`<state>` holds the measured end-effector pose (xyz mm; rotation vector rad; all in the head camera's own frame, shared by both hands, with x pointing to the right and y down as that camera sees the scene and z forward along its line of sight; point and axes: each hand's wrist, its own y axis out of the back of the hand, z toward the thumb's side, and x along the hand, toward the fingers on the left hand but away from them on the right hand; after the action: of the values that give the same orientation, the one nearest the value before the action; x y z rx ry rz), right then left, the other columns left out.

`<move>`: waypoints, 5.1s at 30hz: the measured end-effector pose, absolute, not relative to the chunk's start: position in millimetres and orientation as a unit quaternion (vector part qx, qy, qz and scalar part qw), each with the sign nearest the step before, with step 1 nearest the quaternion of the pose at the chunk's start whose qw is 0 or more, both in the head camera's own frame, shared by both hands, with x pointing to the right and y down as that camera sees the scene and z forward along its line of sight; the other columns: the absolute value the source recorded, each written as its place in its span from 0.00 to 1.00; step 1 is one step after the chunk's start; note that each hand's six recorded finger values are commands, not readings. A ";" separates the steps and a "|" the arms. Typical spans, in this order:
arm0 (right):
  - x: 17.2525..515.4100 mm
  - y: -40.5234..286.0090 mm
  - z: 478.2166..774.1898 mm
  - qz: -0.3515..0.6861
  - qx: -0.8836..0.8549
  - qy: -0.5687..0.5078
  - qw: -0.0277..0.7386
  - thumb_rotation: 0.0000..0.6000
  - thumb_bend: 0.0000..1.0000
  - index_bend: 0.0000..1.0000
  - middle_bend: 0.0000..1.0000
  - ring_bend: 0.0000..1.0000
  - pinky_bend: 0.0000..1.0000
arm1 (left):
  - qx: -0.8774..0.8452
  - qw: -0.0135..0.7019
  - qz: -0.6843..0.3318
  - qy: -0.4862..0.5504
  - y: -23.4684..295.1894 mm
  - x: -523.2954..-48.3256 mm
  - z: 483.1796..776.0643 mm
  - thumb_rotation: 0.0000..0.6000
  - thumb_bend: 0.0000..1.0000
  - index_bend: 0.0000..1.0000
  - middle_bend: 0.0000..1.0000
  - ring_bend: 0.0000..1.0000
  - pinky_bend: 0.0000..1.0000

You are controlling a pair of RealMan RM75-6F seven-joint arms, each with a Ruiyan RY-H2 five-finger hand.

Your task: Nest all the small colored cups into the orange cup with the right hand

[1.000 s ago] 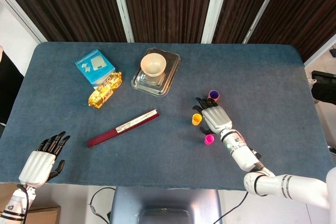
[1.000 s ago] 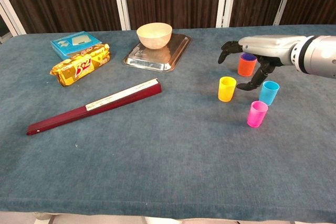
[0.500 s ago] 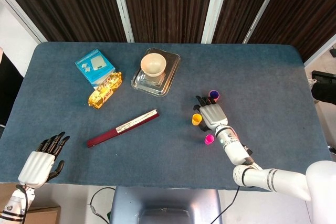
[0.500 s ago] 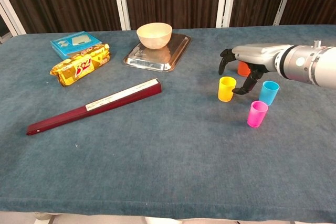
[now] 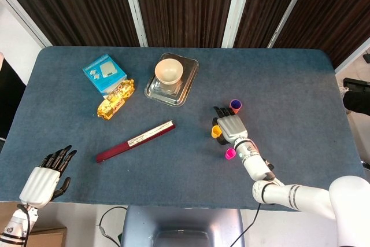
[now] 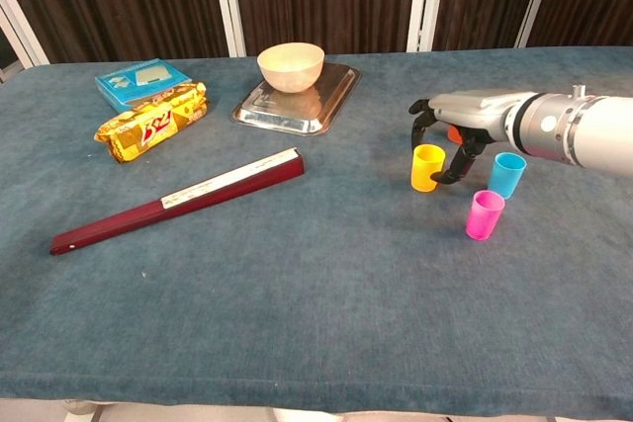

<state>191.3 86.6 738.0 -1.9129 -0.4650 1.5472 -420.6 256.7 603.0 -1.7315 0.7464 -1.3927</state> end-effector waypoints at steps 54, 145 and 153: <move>247.1 -12.9 726.1 0.635 -0.635 -0.303 0.320 1.00 0.44 0.54 0.00 0.00 0.00 | -0.682 0.386 -0.553 0.284 256.6 -419.6 608.7 1.00 0.48 0.00 0.01 0.09 0.19; 274.2 96.5 716.5 0.607 -0.697 -0.191 0.330 1.00 0.45 0.60 0.03 0.00 0.00 | -0.684 0.388 -0.552 0.277 260.9 -415.5 610.0 1.00 0.48 0.00 0.00 0.09 0.19; 271.1 54.3 684.9 0.582 -0.690 -0.276 0.330 1.00 0.45 0.60 0.04 0.00 0.00 | -0.682 0.388 -0.555 0.277 260.3 -415.9 611.6 1.00 0.48 0.00 0.00 0.09 0.19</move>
<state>271.1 54.3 684.9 -1.8049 -0.7223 1.5237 -415.9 260.3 611.6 -1.7351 0.7036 -1.4112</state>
